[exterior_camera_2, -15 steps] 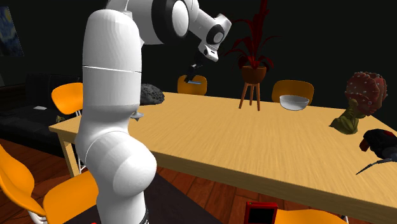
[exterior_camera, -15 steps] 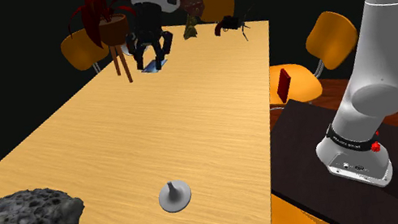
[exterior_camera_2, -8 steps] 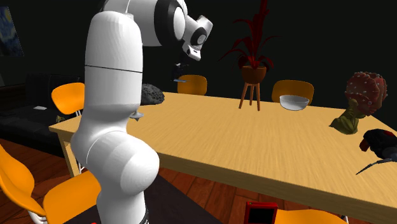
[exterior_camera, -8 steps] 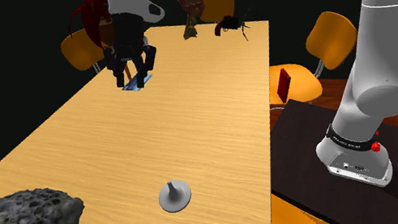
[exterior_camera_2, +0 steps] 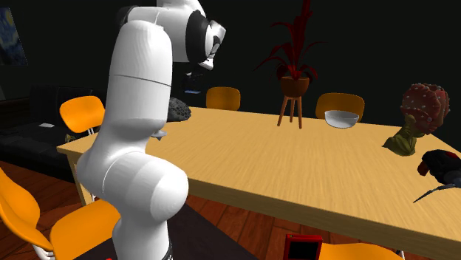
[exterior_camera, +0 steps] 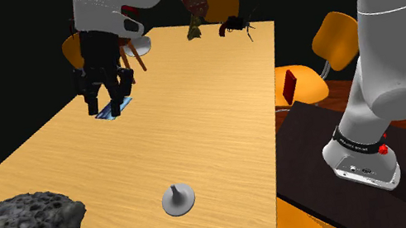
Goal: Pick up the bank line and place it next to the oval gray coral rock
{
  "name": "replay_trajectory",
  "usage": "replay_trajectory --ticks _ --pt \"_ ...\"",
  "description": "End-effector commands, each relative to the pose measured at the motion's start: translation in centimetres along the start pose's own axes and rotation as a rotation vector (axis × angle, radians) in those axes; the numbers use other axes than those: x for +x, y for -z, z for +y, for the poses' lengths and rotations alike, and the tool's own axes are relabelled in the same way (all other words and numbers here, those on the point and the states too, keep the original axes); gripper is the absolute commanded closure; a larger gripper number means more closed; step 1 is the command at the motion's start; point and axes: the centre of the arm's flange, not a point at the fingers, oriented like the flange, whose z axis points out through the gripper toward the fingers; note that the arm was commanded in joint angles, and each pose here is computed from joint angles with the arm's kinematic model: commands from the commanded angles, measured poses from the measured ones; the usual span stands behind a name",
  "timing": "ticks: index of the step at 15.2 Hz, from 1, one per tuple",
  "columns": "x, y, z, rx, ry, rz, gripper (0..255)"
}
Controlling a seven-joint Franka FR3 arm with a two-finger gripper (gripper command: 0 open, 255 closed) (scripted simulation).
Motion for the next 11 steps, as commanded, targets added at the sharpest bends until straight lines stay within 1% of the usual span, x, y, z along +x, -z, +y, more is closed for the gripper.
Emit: replay_trajectory --ticks 1,6,11 --pt "-2.4 -1.5 -0.3 0.001 -0.001 0.000 255" --pt "-7.6 -4.9 -1.2 0.001 -0.001 0.000 255" --pt "-6.1 -7.1 -1.2 0.001 -0.001 0.000 255"
